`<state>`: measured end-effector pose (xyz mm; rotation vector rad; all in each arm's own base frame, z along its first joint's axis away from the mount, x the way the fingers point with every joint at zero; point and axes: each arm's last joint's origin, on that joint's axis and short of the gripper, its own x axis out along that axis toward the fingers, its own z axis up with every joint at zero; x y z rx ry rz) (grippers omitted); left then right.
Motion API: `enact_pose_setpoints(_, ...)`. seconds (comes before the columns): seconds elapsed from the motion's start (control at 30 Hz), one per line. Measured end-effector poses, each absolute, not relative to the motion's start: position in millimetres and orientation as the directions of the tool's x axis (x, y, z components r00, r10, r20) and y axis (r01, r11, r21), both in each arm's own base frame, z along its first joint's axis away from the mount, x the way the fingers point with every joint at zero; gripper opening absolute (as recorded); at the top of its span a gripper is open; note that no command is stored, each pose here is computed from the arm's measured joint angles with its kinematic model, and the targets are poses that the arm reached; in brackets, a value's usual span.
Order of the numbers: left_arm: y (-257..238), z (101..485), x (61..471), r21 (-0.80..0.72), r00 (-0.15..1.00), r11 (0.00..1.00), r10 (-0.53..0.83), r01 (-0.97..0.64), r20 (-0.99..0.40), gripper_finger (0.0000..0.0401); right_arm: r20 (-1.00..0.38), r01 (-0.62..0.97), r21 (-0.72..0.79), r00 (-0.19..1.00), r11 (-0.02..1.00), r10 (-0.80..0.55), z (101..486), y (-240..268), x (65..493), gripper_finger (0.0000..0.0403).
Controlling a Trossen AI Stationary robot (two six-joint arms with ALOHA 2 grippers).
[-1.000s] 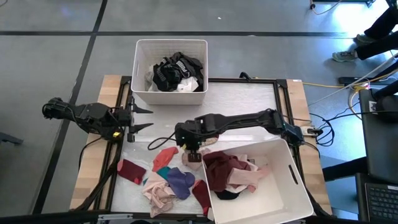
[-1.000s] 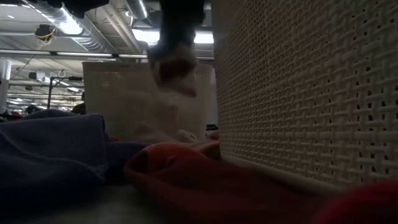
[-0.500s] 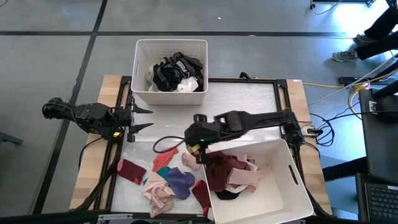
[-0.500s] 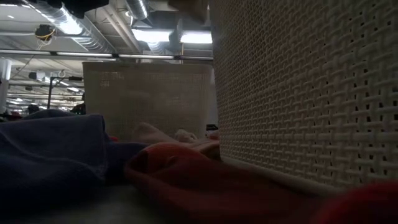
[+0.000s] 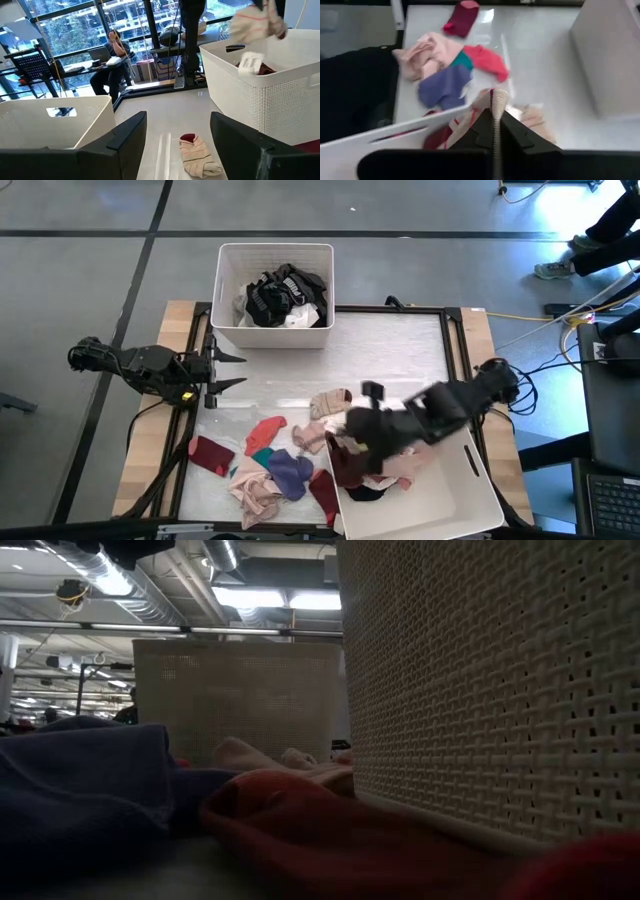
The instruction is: Sort clothes
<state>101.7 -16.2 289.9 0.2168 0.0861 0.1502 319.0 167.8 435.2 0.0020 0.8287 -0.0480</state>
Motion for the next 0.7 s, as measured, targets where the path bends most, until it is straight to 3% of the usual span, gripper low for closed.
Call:
enact_pose_setpoints(0.13, -16, 290, 102, 0.219, 0.985, 0.966, 0.157, -0.139, -0.069, 0.0210, -0.779, 0.108, 0.044, 0.627, 0.993, -0.034, 434, 184, 298, 0.0015)
enact_pose_setpoints(0.27, -16, 290, 102, 0.214, 0.985, 0.967, 0.158, -0.140, -0.069, 0.0210, -0.819, 0.258, 0.023, 0.560, 0.966, -0.130, 429, 187, 279, 0.0015)
enact_pose_setpoints(0.53, -16, 290, 102, 0.218, 0.985, 0.966, 0.158, -0.139, -0.068, 0.0210, -0.840, 0.325, 0.102, 0.534, 0.940, -0.094, 426, 187, 262, 0.0015)
enact_pose_setpoints(0.7, -16, 290, 102, 0.219, 0.985, 0.966, 0.157, -0.139, -0.069, 0.0210, -0.912, 0.375, 0.107, 0.405, 0.921, -0.059, 402, 184, 268, 0.0015)
